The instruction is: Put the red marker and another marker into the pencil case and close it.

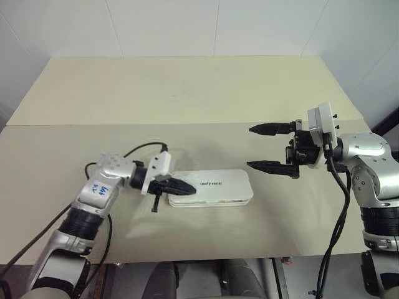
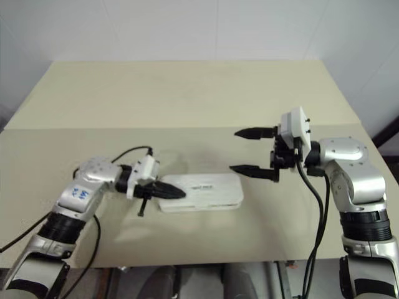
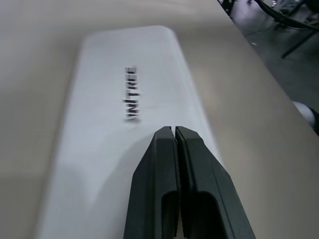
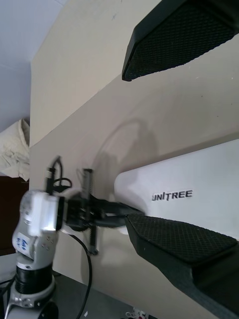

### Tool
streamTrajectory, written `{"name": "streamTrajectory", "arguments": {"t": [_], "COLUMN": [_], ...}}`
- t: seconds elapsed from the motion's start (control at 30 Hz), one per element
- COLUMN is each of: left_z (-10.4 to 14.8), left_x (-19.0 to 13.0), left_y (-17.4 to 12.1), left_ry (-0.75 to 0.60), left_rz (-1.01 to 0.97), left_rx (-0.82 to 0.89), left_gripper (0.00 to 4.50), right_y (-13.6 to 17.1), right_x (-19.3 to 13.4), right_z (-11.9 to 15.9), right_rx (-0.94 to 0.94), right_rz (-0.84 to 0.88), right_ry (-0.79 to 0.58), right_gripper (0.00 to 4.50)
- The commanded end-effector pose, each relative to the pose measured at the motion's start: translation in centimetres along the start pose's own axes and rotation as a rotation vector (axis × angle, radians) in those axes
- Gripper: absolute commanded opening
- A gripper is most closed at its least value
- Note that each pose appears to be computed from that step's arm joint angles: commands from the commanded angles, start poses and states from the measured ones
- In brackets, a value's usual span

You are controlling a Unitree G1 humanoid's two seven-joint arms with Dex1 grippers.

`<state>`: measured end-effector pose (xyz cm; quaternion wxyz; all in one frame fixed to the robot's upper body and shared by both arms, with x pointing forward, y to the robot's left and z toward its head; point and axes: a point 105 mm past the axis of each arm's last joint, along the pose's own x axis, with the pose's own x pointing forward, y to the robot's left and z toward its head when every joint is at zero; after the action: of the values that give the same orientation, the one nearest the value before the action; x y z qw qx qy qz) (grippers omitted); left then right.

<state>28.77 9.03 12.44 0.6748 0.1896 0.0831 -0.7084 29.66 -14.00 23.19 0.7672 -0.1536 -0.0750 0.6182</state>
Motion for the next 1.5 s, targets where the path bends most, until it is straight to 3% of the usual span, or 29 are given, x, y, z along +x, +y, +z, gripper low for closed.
{"name": "streamTrajectory", "arguments": {"t": [0.03,0.23,0.3,0.37,0.63,0.73,0.87,1.23,1.5], "left_z": [-0.7,-2.5,-2.1,-0.3,4.1,4.2,4.0,2.3,1.9], "left_x": [0.9,0.8,0.7,0.1,-7.2,-9.7,-12.0,-16.1,-17.4], "left_y": [-0.4,-0.2,-0.2,0.0,0.0,-0.9,-2.5,-4.9,-3.5], "left_ry": [0.046,0.139,0.126,0.021,-0.198,-0.192,-0.159,-0.084,-0.078], "left_rz": [0.001,0.055,0.063,0.108,0.346,0.444,0.539,0.721,0.802], "left_rx": [-0.021,-0.059,-0.041,-0.047,0.003,-0.033,-0.082,-0.103,-0.032], "left_gripper": [0.08,0.08,0.08,0.08,0.08,0.08,0.96,4.48,4.48], "right_y": [0.4,1.3,1.3,1.1,0.1,-0.6,-1.1,-2.2,-1.6], "right_x": [0.1,1.4,1.5,1.6,1.6,1.2,0.8,-1.4,-5.1], "right_z": [1.3,2.6,2.5,2.1,1.5,2.0,1.0,1.0,-1.0], "right_rx": [-0.048,-0.069,-0.064,-0.058,-0.049,-0.036,-0.038,-0.148,-0.138], "right_rz": [-0.003,0.028,0.030,0.025,0.031,0.021,0.024,0.005,-0.114], "right_ry": [-0.037,-0.090,-0.094,-0.093,-0.100,-0.157,-0.104,0.019,0.136], "right_gripper": [4.50,4.50,4.50,4.50,4.50,4.50,4.50,4.50,4.50]}}
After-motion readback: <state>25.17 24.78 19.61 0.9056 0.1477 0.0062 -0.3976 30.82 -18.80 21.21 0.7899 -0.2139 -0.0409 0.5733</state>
